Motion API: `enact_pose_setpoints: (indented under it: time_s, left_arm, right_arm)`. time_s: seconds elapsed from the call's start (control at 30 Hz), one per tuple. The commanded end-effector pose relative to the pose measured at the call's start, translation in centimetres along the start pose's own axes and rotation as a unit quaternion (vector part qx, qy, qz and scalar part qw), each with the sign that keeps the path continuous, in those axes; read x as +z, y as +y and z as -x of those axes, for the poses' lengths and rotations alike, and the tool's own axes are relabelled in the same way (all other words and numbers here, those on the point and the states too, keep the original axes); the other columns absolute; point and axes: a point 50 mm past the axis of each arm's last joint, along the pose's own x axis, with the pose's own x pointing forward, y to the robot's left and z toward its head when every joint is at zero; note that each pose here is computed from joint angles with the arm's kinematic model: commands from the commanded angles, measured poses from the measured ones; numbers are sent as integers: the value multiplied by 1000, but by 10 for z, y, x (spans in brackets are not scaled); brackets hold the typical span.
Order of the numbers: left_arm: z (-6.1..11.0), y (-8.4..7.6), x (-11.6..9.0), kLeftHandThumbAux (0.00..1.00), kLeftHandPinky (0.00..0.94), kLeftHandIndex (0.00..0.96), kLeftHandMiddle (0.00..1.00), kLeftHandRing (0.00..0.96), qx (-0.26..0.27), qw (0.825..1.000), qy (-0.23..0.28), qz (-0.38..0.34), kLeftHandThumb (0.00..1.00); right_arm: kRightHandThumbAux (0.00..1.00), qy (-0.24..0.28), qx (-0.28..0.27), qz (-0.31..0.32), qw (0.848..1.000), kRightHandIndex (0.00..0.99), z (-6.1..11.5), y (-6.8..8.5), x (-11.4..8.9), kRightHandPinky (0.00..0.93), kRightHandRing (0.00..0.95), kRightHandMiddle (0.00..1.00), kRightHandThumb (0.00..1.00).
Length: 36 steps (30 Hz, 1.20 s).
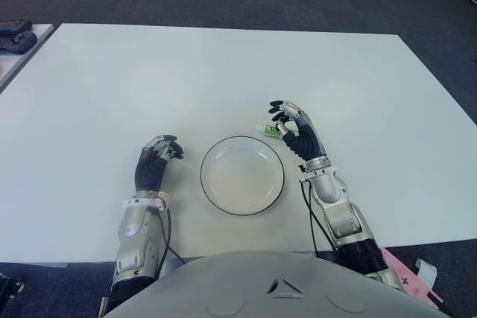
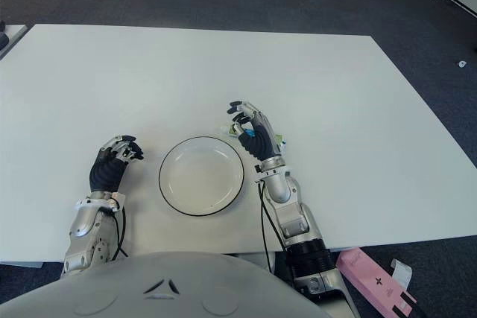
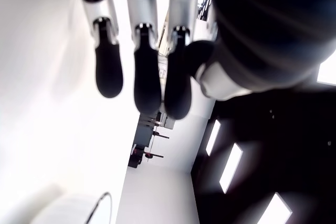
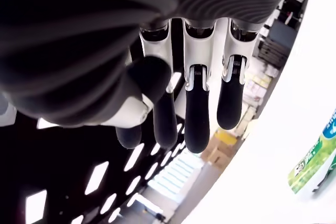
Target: Put the toothpaste on the table into the plate.
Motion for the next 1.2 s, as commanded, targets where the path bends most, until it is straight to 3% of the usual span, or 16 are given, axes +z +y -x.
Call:
enact_pose_setpoints:
  time_s: [0.03, 0.1, 0.2, 0.37, 0.57, 1.2]
  left_arm:
    - [6, 0, -16, 718, 524, 436, 569, 552, -2, 999, 43, 3, 713]
    - [6, 0, -16, 718, 526, 436, 572, 554, -2, 999, 45, 2, 713]
    - [5, 0, -17, 718, 528, 437, 572, 555, -1, 999, 46, 3, 713]
    - [6, 0, -17, 719, 529, 437, 574, 556, -4, 999, 39, -1, 713]
    - [6, -1, -17, 719, 532, 437, 573, 554, -3, 999, 40, 2, 713]
    - [8, -4, -17, 718, 529, 437, 571, 556, 4, 999, 41, 18, 716]
  right_arm:
    - [405, 60, 82, 104, 989, 156, 0, -21, -20, 227, 152, 124, 685]
    - [349, 73, 103, 155, 980, 64, -1, -26, -24, 97, 62, 50, 621]
    - [290, 83, 121, 213, 966, 20, -3, -28, -25, 31, 20, 16, 581]
    - [230, 113, 170, 321, 925, 3, -9, -38, -36, 5, 3, 2, 559]
    - [189, 135, 225, 377, 889, 0, -12, -43, -44, 0, 0, 0, 568]
    - [157, 125, 308, 433, 838, 0, -21, -53, -64, 0, 0, 0, 621]
